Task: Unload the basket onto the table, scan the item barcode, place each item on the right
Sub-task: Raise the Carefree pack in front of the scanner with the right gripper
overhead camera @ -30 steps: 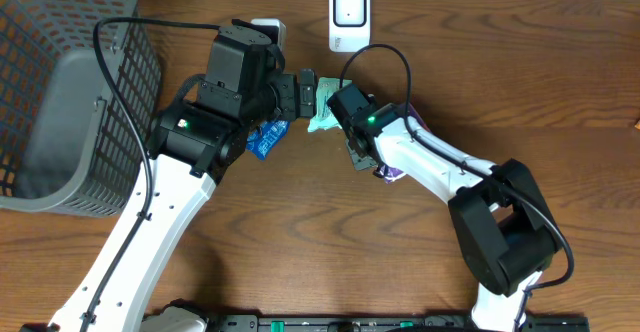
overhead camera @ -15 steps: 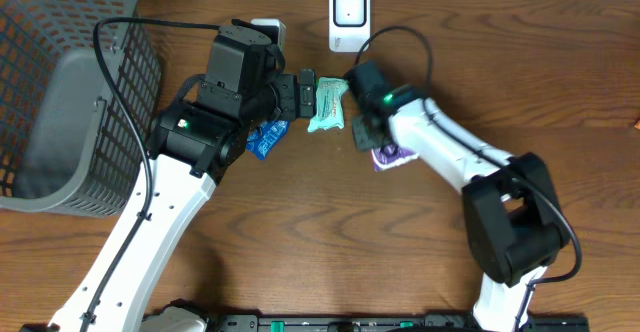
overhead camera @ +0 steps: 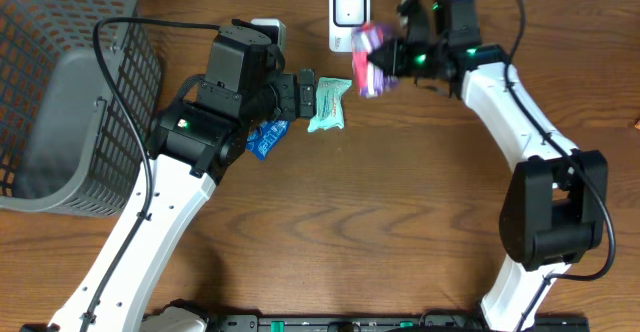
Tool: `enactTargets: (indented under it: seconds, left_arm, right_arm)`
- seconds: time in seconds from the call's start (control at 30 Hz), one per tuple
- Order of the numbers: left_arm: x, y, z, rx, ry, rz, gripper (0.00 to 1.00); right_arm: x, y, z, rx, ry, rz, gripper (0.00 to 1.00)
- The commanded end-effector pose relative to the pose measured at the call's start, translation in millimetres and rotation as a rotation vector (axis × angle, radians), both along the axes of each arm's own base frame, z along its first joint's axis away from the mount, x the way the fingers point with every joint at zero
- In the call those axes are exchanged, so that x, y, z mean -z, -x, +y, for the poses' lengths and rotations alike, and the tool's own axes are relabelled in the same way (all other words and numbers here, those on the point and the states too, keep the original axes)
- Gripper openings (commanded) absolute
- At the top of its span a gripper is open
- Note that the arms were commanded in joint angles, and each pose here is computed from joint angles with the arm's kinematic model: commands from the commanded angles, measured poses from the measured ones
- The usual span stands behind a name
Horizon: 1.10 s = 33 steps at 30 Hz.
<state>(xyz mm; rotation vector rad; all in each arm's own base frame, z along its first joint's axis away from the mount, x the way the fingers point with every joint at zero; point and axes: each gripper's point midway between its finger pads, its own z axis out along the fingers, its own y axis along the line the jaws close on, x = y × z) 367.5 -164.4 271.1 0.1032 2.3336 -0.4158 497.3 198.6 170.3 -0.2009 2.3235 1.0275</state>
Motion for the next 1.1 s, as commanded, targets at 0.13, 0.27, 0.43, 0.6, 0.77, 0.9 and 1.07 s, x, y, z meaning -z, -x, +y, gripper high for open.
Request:
enactTargets:
  seconds: [0.13, 0.27, 0.43, 0.6, 0.77, 0.9, 1.07]
  left_arm:
    - [-6.6, -3.4, 2.5, -0.016, 0.001, -0.015, 0.98]
    - [-6.6, -3.4, 2.5, -0.016, 0.001, -0.015, 0.98]
    - [-6.6, -3.4, 2.5, -0.016, 0.001, -0.015, 0.98]
    - [-6.6, -3.4, 2.4, -0.016, 0.001, -0.015, 0.98]
    - [-6.6, -3.4, 2.4, -0.016, 0.002, -0.015, 0.98]
    - [-6.6, -3.4, 2.5, -0.016, 0.001, -0.015, 0.98]
    - [-6.6, -3.4, 2.5, -0.016, 0.001, -0.015, 0.98]
  right_arm:
    - [-80.9, -16.9, 21.9, -0.070, -0.354, -0.087, 0.01]
    - [-88.8, -31.4, 28.8, -0.076, -0.476, -0.097, 0.01]
    - [-77.6, -46.6, 35.1, -0.086, -0.650, -0.033, 0.01]
    - [-55.3, -53.1, 36.7, -0.097, -0.810, 0.031, 0.01]
    - [-20.3, -56.5, 35.8, -0.087, -0.879, 0.100, 0.01]
    - [-6.7, -54.5, 37.5, -0.108, -0.874, 0.110, 0.01]
    - [-22.5, -50.3, 39.7, -0.170, -0.863, 0.051, 0.01]
